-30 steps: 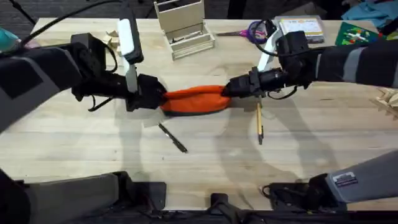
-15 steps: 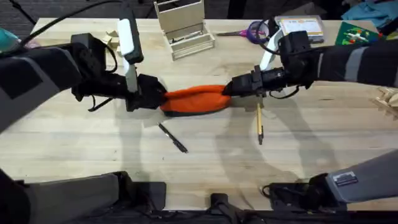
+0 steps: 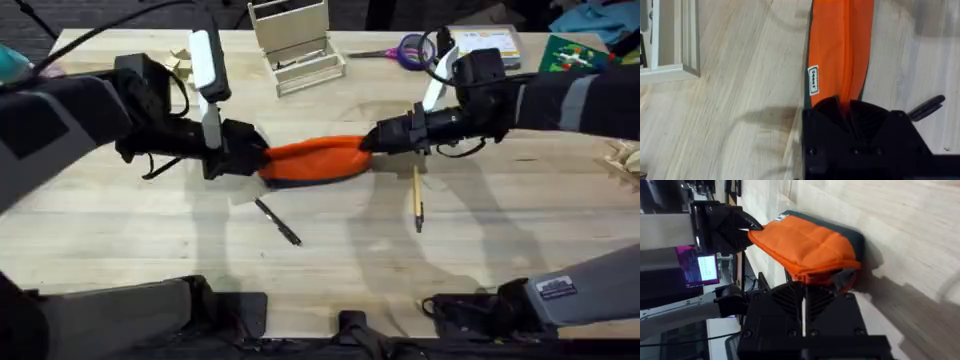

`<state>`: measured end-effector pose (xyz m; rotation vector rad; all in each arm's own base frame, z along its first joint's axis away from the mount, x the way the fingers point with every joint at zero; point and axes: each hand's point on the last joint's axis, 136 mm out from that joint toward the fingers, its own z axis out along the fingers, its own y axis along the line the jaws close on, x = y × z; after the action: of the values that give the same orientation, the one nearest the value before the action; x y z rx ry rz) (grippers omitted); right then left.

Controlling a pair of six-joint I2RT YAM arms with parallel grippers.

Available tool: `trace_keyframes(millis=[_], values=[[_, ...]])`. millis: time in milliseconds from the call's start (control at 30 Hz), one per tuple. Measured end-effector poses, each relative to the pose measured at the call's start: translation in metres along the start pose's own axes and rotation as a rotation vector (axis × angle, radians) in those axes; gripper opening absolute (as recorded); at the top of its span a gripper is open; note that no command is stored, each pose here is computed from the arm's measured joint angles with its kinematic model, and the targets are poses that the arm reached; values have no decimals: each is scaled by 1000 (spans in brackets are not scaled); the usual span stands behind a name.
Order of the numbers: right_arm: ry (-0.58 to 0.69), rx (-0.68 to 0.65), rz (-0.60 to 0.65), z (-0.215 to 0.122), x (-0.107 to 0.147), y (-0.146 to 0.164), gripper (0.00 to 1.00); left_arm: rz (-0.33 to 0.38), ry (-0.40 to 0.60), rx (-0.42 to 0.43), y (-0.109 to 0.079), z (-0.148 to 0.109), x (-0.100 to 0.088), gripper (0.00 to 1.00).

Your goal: Unzip the bag, pick up the pens from the table one at a time and place them inside, then zip the bag closed.

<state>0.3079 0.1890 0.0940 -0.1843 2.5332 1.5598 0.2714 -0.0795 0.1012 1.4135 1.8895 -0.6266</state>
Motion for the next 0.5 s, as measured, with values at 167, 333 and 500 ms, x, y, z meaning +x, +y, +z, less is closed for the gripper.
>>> trace_keyframes(millis=[167, 333, 500], values=[[-20, 2, -29, -5, -3, 8, 35, 0, -1, 1, 0, 0, 0, 43], [-28, 4, -42, -8, -5, 12, 34, 2, -1, 3, -1, 1, -1, 43], [-46, 14, -62, -13, -7, 18, 34, 2, -3, 4, -1, 1, -1, 43]])
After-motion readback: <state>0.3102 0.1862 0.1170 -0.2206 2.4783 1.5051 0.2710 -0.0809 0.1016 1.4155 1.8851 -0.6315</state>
